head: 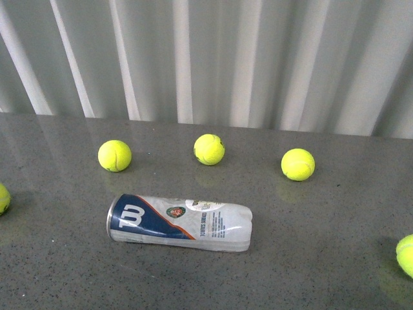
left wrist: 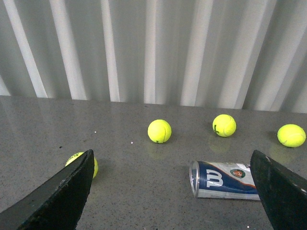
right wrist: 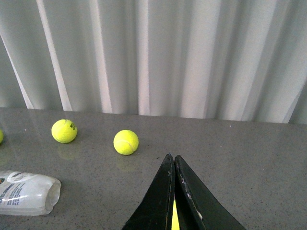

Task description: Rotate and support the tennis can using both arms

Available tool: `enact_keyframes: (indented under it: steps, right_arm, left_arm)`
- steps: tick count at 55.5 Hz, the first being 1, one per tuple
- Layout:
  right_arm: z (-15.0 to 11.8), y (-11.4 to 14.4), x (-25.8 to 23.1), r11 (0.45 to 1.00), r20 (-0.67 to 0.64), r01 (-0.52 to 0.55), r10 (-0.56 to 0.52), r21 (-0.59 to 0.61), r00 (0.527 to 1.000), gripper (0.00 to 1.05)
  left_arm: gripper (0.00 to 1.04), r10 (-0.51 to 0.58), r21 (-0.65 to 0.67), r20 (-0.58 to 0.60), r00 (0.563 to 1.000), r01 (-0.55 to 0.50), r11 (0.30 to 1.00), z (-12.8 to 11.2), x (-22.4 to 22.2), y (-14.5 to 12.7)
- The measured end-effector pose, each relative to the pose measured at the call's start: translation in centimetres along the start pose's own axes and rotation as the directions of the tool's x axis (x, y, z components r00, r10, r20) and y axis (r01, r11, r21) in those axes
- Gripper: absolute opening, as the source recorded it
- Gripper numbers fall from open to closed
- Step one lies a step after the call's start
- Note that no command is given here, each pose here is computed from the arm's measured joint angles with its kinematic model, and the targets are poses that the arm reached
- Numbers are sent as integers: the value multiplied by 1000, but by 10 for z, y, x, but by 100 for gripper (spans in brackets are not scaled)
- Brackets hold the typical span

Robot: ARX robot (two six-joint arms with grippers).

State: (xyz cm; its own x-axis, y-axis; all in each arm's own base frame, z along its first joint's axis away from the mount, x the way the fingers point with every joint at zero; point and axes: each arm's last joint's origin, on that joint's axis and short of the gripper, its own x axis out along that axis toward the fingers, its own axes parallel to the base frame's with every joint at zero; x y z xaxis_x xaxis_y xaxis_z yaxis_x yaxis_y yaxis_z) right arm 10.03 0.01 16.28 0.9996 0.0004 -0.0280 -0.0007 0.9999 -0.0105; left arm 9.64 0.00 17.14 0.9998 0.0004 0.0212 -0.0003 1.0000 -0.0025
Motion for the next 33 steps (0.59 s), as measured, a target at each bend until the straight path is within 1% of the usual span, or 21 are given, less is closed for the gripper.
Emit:
enact_keyframes:
  steps: [4, 19, 24, 33]
  right_arm:
    - [2, 0, -2, 1000, 32, 0, 0, 0, 999, 3]
    - [2, 0, -3, 1000, 28, 0, 0, -1, 1000, 4]
    - [2, 0, -3, 1000, 29, 1, -1, 0, 1000, 16]
    - [2, 0, -3, 1000, 29, 1, -1, 0, 1000, 45]
  left_arm:
    - [98, 0, 0, 0, 1000, 0, 1000, 0, 0, 0]
    - [98, 0, 0, 1, 1000, 0, 1000, 0, 0, 0]
    - [98, 0, 0, 1, 1000, 0, 1000, 0, 0, 0]
    - [98, 0, 0, 1, 1000, 0, 1000, 0, 0, 0]
